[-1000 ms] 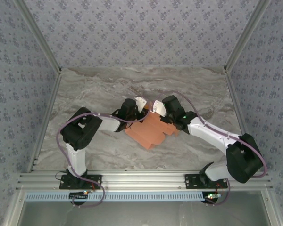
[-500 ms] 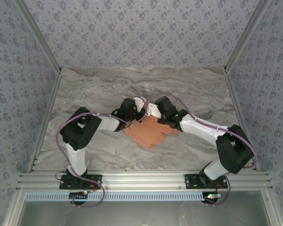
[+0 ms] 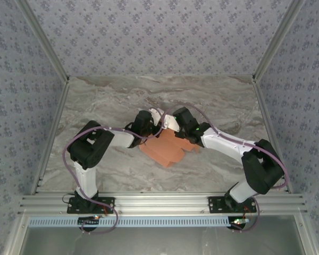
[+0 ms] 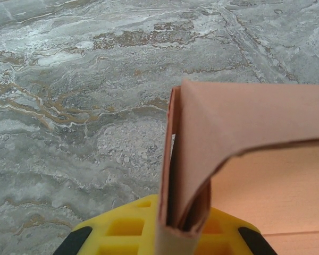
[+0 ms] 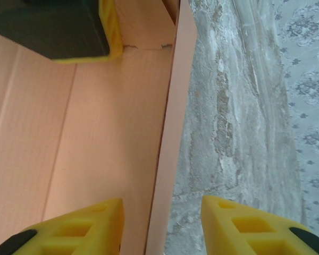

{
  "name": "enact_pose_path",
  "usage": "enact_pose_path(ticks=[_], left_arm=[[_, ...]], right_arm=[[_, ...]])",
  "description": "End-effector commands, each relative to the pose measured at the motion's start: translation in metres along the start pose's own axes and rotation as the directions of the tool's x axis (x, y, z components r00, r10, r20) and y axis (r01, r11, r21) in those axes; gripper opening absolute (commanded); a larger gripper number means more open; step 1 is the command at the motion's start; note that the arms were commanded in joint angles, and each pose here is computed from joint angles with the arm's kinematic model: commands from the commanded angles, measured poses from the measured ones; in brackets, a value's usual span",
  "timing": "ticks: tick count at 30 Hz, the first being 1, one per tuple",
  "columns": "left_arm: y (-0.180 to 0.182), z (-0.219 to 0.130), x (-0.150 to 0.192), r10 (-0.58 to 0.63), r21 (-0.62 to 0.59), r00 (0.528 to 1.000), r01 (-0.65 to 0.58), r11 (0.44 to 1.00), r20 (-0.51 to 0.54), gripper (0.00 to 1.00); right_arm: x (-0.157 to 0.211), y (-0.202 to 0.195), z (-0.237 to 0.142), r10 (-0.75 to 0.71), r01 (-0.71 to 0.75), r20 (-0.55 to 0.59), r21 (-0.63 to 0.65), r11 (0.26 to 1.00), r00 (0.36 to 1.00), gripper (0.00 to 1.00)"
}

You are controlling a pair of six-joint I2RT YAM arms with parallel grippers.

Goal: Fold the paper box

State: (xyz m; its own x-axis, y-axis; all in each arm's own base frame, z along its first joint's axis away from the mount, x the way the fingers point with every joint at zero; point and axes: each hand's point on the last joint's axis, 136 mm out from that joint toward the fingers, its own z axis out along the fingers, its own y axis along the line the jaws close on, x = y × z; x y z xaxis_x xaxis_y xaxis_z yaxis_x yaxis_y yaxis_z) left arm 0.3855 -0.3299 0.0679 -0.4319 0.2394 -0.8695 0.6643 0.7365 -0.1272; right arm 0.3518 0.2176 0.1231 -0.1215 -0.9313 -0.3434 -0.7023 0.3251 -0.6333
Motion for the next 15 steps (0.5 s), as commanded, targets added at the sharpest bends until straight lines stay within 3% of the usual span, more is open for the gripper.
enact_pose_path(ticks=[1,10,15], left_arm=[[-0.009,-0.007,-0.016,0.011,0.027,0.999,-0.012,1.000,0.035,0.09],[-0.007,-0.007,-0.017,-0.001,0.024,0.999,0.001,1.000,0.037,0.09],[-0.006,-0.008,-0.019,-0.004,0.023,0.999,0.003,1.000,0.040,0.09]], right_arm=[[-0.030,-0.006,-0.005,0.085,-0.081,0.111,-0.036,0.996,0.990,0.45],[-0.025,-0.019,-0.026,0.167,-0.166,0.151,-0.020,0.986,0.974,0.41],[-0.011,-0.020,-0.023,0.135,-0.136,0.096,0.004,0.991,0.986,0.27]])
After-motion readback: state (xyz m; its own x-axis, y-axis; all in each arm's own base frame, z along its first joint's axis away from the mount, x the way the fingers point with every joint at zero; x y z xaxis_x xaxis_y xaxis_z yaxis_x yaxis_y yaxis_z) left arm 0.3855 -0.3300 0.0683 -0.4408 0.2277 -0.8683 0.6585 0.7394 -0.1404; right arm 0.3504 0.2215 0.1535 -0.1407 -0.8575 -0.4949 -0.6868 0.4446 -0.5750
